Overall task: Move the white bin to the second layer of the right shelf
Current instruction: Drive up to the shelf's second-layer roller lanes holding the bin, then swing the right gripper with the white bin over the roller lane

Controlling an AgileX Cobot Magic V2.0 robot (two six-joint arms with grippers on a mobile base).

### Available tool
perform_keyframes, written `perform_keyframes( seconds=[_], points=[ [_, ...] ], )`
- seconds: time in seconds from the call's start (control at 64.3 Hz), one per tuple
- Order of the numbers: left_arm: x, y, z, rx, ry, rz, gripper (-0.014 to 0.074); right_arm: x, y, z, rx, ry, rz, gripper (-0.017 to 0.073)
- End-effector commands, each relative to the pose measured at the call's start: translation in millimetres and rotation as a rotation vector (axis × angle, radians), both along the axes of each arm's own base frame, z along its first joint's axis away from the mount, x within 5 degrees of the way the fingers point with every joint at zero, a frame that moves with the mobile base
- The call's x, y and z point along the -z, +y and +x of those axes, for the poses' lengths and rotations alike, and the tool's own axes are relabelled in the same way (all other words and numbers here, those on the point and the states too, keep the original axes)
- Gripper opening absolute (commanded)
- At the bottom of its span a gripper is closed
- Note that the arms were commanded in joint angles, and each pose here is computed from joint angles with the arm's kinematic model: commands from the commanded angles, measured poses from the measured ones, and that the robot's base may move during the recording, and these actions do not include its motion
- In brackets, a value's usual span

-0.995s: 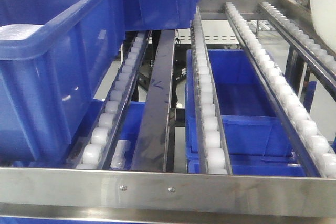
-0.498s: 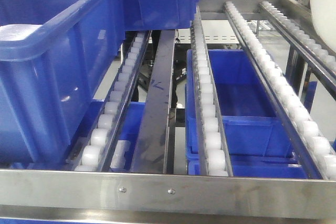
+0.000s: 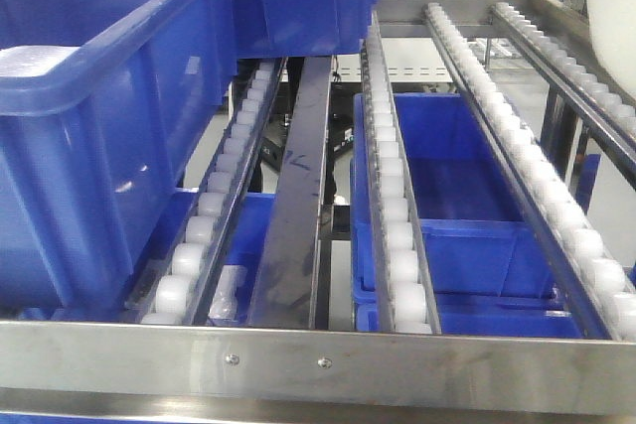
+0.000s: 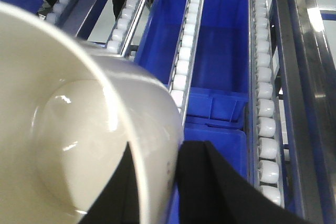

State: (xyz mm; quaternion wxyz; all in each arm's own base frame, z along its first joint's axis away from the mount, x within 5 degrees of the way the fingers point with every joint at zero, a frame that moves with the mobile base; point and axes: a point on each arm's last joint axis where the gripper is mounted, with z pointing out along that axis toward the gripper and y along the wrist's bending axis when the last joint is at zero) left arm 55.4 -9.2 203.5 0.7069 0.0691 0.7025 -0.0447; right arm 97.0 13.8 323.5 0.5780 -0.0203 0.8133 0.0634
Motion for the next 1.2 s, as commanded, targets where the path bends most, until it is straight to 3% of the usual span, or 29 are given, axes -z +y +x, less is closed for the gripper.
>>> perform_keyframes(
  seconds=[0.0,0.964,1.182],
  points=[
    [4.1,0.3,0.3,-0.002,-0.059,-0.019,0.0085,-19.3,0.6,2.5,-0.005,-0.129,0.017,0.0034],
    [4.1,0.3,0.3,-0.002,-0.059,-0.019,0.0085,-20.1,1.0,2.9,-0.007,-0.137,0.024,0.0034],
    [4.1,0.3,0.3,-0.002,-0.059,-0.019,0.0085,-14.5,5.9,25.6,-0.013,-0.098,0.019,0.0034]
  ],
)
